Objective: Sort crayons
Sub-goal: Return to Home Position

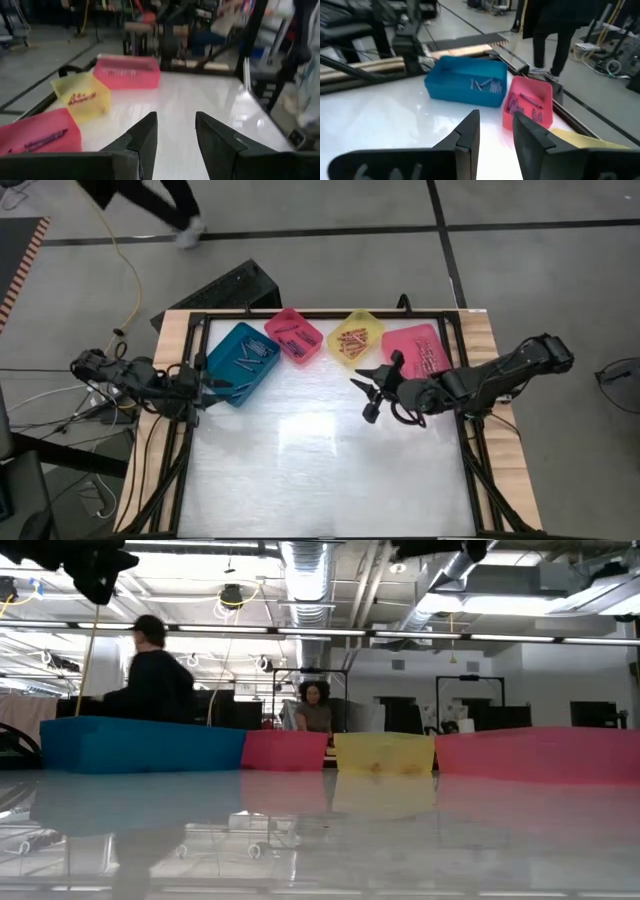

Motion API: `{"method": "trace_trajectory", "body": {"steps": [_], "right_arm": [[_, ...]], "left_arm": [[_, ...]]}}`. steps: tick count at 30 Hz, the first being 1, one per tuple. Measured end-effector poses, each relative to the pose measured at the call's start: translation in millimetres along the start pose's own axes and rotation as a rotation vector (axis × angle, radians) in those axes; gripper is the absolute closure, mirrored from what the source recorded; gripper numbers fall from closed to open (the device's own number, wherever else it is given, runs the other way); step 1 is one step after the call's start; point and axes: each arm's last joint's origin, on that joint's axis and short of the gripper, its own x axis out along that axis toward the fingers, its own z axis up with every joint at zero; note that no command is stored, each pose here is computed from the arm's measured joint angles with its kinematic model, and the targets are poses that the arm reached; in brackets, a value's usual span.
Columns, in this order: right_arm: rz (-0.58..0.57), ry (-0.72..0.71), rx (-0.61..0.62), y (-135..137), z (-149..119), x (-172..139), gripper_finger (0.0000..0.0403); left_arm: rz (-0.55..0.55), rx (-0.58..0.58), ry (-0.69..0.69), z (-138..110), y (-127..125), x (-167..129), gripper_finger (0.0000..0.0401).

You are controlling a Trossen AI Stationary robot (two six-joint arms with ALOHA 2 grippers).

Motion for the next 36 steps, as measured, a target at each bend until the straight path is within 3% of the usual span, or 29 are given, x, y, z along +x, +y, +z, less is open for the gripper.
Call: {"method": "trace_trajectory", "body": {"steps": [6, 11, 15, 19, 29, 36], "right_arm": [[0.033, -0.023, 0.01, -2.1, 4.0, -18.7, 0.029], [0.022, -0.078, 0.059, -12.4, -9.8, -37.1, 0.029], [0.037, -0.149, 0.151, -24.4, -34.1, -52.2, 0.029], [0.077, -0.225, 0.208, -36.1, -61.4, -61.2, 0.029], [0.123, -0.318, 0.349, -63.4, -129.4, -65.5, 0.029], [0.133, -0.351, 0.405, -73.7, -158.9, -64.8, 0.029]], "left_arm": [[-0.014, -0.058, -0.146, -17.9, 8.7, -14.3, 0.0278], [-0.088, -0.03, -0.126, -20.4, 5.9, -12.7, 0.0278], [-0.092, -0.023, -0.109, -22.4, 5.3, -11.3, 0.0278], [-0.025, -0.012, -0.098, -23.8, 7.3, -11.1, 0.0278], [0.02, -0.015, -0.063, -28.0, 8.8, -10.5, 0.0278], [0.115, -0.063, -0.073, -49.4, 7.8, 2.7, 0.0278]]}}
